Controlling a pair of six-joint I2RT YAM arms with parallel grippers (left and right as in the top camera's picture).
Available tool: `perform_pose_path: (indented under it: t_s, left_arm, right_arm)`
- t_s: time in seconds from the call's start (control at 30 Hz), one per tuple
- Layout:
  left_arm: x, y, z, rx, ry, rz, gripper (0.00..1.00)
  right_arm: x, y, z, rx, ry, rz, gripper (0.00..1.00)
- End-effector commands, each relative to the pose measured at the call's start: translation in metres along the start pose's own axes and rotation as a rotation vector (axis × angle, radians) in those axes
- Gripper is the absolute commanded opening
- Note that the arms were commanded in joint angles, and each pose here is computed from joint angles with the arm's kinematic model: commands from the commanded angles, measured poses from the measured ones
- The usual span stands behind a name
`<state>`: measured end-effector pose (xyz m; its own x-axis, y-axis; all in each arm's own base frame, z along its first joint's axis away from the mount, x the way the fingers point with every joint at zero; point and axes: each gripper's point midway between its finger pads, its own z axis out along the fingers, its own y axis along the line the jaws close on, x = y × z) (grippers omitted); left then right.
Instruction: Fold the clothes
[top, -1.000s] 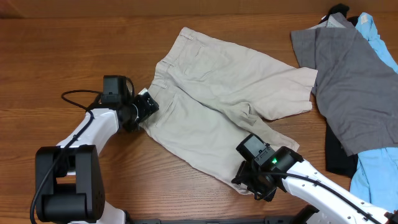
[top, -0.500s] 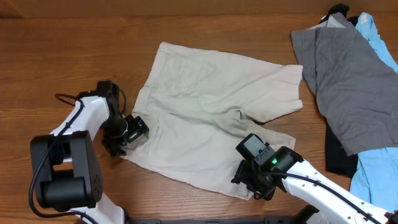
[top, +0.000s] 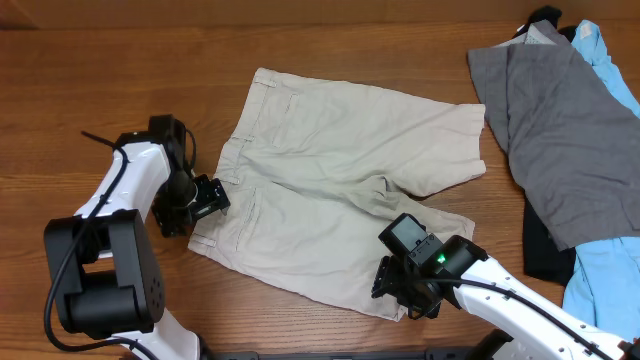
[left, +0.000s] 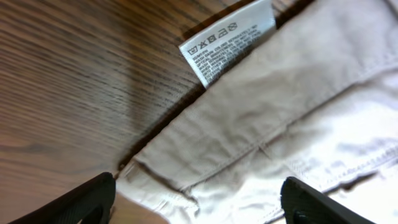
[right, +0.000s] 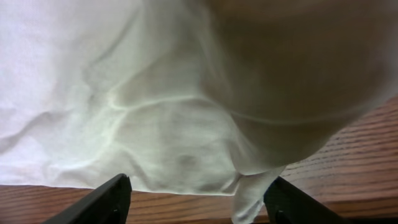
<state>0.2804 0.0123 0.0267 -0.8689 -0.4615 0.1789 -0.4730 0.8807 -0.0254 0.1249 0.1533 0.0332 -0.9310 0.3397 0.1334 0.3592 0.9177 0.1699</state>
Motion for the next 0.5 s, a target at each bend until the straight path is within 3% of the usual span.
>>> perform_pose_path:
  t_s: [0.0, 0.13, 0.33, 0.47]
  left_arm:
    - [-0.009, -0.001, -0.017, -0.012, -0.017, 0.118, 0.91]
    - [0.006, 0.003, -0.026, -0.023, 0.036, 0.116, 0.96]
    - [0.028, 0.001, -0.034, 0.019, 0.081, 0.021, 0.94]
    - [0.044, 0.0, -0.037, 0.069, 0.049, -0.091, 0.94]
  right_arm:
    - [-0.005, 0.014, -0.014, -0.039, -0.026, -0.038, 0.77]
    - [-0.01, 0.014, -0.031, -0.005, -0.059, 0.048, 0.87]
    - [-0.009, 0.001, -0.036, 0.053, -0.072, 0.255, 1.0]
    - [-0.01, -0.001, -0.035, 0.058, -0.081, 0.322, 1.0]
